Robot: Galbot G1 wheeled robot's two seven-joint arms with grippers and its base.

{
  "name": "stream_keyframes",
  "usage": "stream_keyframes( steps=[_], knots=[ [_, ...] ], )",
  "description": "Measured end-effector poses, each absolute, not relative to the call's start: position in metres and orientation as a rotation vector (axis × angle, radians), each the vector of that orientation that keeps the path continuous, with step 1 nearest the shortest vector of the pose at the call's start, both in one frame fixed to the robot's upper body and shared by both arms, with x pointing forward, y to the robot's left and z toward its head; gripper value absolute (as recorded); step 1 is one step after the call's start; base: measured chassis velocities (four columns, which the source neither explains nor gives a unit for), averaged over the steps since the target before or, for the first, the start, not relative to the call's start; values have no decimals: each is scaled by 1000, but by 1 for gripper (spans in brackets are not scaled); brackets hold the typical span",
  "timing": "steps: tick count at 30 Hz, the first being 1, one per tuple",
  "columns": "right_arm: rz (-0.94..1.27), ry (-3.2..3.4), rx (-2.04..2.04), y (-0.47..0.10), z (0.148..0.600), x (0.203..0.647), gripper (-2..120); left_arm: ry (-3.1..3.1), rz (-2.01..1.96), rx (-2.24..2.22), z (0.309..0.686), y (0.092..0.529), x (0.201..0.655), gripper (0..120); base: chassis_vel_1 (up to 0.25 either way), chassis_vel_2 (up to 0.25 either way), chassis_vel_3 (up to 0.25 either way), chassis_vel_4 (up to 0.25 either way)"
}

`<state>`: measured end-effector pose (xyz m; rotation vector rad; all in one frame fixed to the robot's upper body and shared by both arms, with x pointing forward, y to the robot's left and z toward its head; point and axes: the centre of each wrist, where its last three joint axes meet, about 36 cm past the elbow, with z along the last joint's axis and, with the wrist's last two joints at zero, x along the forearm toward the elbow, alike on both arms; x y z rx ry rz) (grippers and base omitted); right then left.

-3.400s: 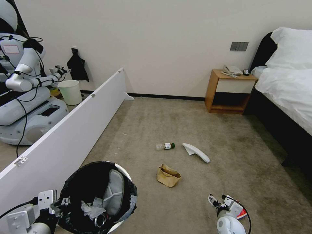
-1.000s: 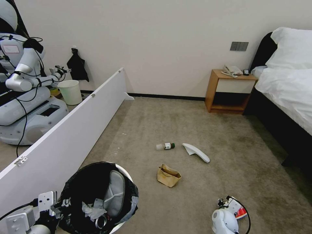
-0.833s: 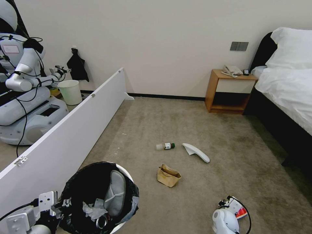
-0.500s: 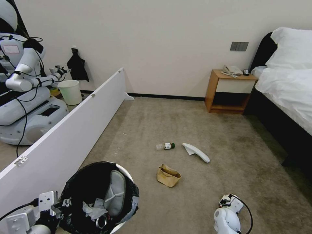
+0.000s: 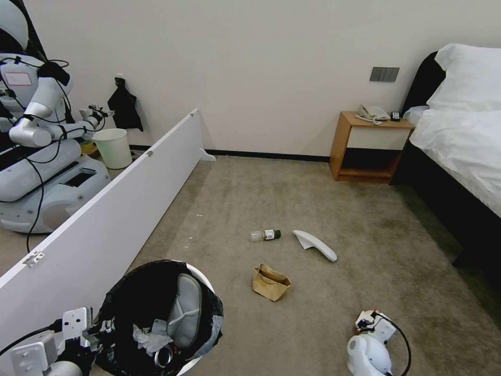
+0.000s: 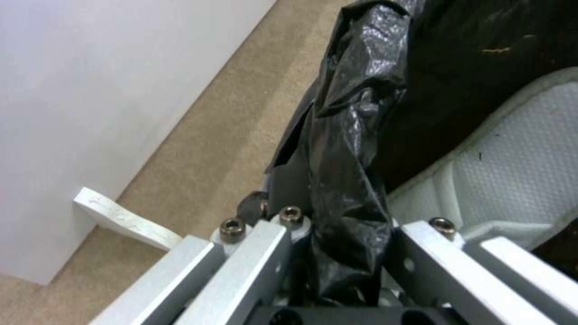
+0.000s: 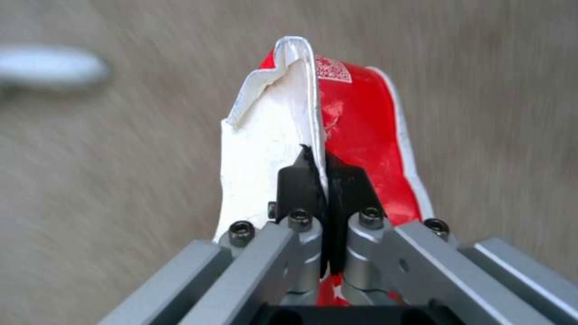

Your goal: Pick up the trash bin, then pick up the garbage from the floor and place it into the trash bin.

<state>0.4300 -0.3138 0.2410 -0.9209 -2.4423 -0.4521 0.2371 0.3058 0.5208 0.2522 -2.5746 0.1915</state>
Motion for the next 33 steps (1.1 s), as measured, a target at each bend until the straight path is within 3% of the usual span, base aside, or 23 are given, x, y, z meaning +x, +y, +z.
stream_keyframes(
  steps=[4,5,11,21,33],
  knots=[
    [-369,-2699,-764,-315,289,415,0,-2569,192,255,520,306,237,3,0,0,0,0],
    [-373,-2920,-550,-300,345,415,0,-2568,190,257,520,306,237,3,0,0,0,0],
    [-487,-3114,-88,-253,420,421,0,-2583,181,240,523,307,244,3,0,0,0,0],
    [-353,-3223,601,-208,440,434,0,-2620,117,121,534,313,275,3,0,0,0,0],
    [-601,-3010,1353,-148,482,451,0,-2608,140,91,538,322,288,3,0,0,0,0]
  ],
)
